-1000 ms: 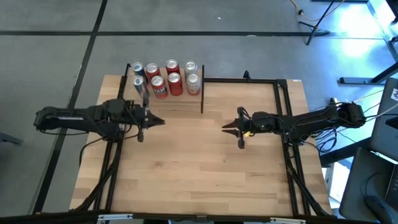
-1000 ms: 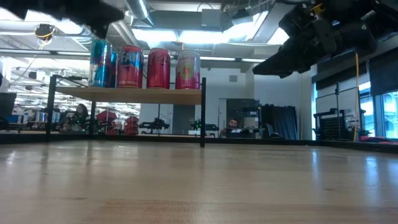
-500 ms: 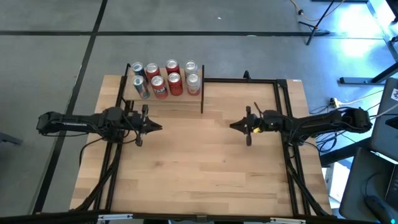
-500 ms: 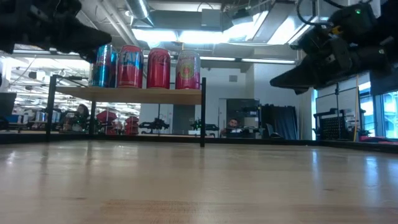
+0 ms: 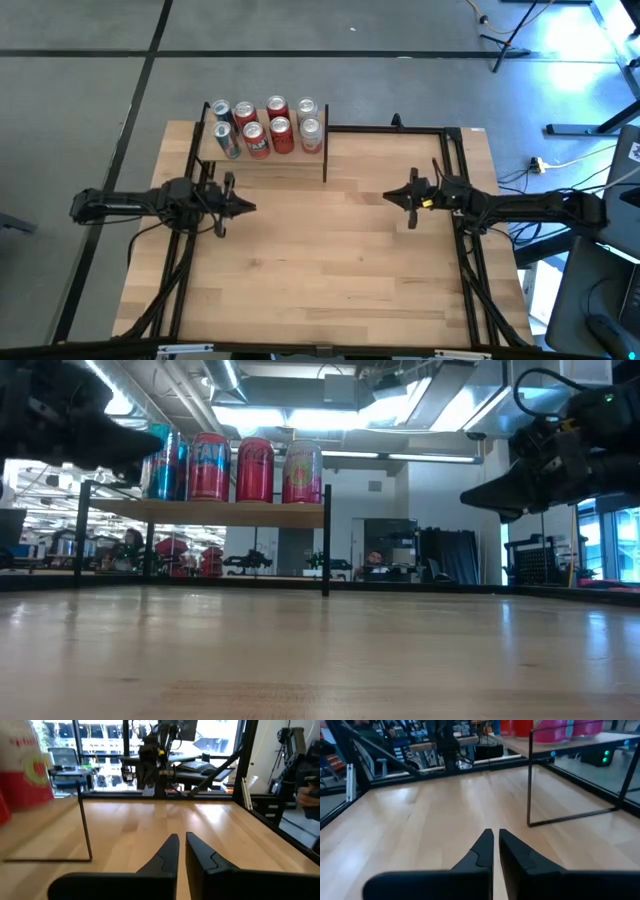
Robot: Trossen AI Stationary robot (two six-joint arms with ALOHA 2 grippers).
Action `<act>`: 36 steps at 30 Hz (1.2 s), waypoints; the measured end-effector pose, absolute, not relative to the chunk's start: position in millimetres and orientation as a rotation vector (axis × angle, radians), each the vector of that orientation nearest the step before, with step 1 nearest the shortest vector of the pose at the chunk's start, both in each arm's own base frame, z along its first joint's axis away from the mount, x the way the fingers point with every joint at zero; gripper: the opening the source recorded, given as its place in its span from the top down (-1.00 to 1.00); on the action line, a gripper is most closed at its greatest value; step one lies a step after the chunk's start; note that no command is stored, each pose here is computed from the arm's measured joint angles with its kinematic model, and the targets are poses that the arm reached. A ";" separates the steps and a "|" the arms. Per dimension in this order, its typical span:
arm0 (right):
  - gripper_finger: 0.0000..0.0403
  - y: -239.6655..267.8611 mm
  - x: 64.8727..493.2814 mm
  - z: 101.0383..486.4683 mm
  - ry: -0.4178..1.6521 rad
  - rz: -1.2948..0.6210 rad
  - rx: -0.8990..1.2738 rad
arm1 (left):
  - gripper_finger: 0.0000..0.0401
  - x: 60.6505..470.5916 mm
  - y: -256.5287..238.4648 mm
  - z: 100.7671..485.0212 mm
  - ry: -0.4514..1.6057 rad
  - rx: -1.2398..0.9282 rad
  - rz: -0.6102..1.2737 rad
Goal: Place canned beverage on shelf
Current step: Return to Home Position
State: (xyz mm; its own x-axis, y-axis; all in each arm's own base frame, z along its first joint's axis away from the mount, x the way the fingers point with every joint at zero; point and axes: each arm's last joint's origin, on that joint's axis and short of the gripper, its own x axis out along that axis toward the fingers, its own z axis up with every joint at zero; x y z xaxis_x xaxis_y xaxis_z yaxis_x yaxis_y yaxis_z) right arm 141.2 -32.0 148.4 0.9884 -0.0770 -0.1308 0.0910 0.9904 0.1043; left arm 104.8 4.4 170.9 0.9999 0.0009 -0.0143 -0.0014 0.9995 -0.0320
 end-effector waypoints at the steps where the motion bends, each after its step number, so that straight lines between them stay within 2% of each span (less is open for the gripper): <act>1: 0.91 -31.6 140.5 149.3 0.122 -0.079 0.109 | 0.99 104.3 4.4 167.1 0.015 -0.040 0.002; 16: 0.91 -29.9 135.0 153.0 0.110 -0.079 0.116 | 0.99 97.2 5.7 167.2 -0.017 0.002 0.059; 29: 0.91 -28.5 105.7 161.6 0.047 -0.286 0.130 | 0.99 97.4 6.0 166.8 -0.011 0.011 0.070; 36: 0.91 -22.6 94.4 169.3 -0.043 -0.190 0.121 | 0.99 97.4 6.0 166.8 -0.012 0.011 0.068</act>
State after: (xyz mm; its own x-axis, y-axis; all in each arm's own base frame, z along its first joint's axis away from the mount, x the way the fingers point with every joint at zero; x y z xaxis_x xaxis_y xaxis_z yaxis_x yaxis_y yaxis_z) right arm 94.4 -22.6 169.3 0.9811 -0.1911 0.0311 0.1859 0.9747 0.1238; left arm 97.4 6.0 166.8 0.9976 0.0678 0.0121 -0.0680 0.9976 0.0104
